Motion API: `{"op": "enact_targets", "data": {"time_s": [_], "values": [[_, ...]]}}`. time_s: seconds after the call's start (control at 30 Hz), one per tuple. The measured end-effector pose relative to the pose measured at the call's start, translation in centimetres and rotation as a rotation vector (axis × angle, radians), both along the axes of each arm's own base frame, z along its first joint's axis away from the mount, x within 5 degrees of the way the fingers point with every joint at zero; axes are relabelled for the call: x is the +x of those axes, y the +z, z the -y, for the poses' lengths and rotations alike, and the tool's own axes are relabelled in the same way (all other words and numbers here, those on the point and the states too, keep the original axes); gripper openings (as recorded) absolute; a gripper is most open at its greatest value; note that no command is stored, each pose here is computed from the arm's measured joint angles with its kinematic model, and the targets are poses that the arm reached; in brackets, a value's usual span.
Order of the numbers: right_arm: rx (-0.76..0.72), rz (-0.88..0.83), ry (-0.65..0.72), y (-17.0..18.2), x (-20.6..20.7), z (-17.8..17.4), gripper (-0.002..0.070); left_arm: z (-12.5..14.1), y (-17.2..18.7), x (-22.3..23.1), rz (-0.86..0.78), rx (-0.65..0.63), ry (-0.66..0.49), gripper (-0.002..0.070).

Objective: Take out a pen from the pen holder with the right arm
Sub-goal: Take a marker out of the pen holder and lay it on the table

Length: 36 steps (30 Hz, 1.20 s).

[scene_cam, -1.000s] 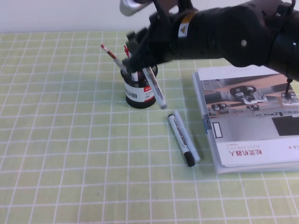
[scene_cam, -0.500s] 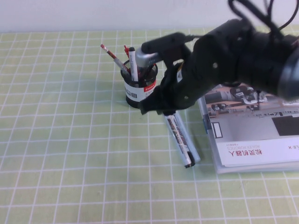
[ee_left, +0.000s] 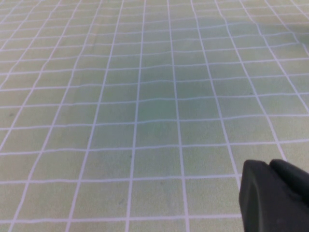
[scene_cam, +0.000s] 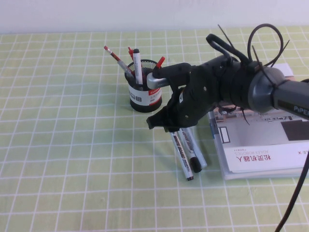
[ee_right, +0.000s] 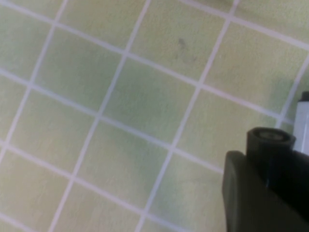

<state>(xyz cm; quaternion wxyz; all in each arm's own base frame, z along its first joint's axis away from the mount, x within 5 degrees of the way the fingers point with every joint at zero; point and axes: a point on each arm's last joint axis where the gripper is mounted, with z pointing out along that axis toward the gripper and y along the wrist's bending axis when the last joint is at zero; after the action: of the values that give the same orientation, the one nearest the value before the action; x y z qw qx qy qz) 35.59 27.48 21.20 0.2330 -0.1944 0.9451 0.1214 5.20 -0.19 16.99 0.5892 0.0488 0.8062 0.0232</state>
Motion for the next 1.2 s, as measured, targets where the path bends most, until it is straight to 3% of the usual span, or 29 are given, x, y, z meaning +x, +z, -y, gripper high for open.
{"op": "enact_targets", "data": {"time_s": [0.43,0.73,0.87,1.0,1.2], "values": [[0.02,0.022,-0.017,-0.8,0.9,0.2,0.0109,0.0,0.0,0.0,0.0,0.0,0.0,-0.0006],[0.023,0.022,-0.021,-0.8,0.9,0.1,0.0255,0.0,0.0,0.0,0.0,0.0,0.0,-0.0006],[0.013,0.019,-0.019,-0.7,0.8,0.2,0.0269,0.0,0.0,0.0,0.0,0.0,0.0,-0.0006],[0.001,0.032,-0.012,0.8,-0.3,1.2,0.022,0.0,0.0,0.0,0.0,0.0,0.0,-0.0006],[0.032,0.12,0.002,5.7,-5.1,4.8,0.0027,0.0,0.0,0.0,0.0,0.0,0.0,-0.0006]]}}
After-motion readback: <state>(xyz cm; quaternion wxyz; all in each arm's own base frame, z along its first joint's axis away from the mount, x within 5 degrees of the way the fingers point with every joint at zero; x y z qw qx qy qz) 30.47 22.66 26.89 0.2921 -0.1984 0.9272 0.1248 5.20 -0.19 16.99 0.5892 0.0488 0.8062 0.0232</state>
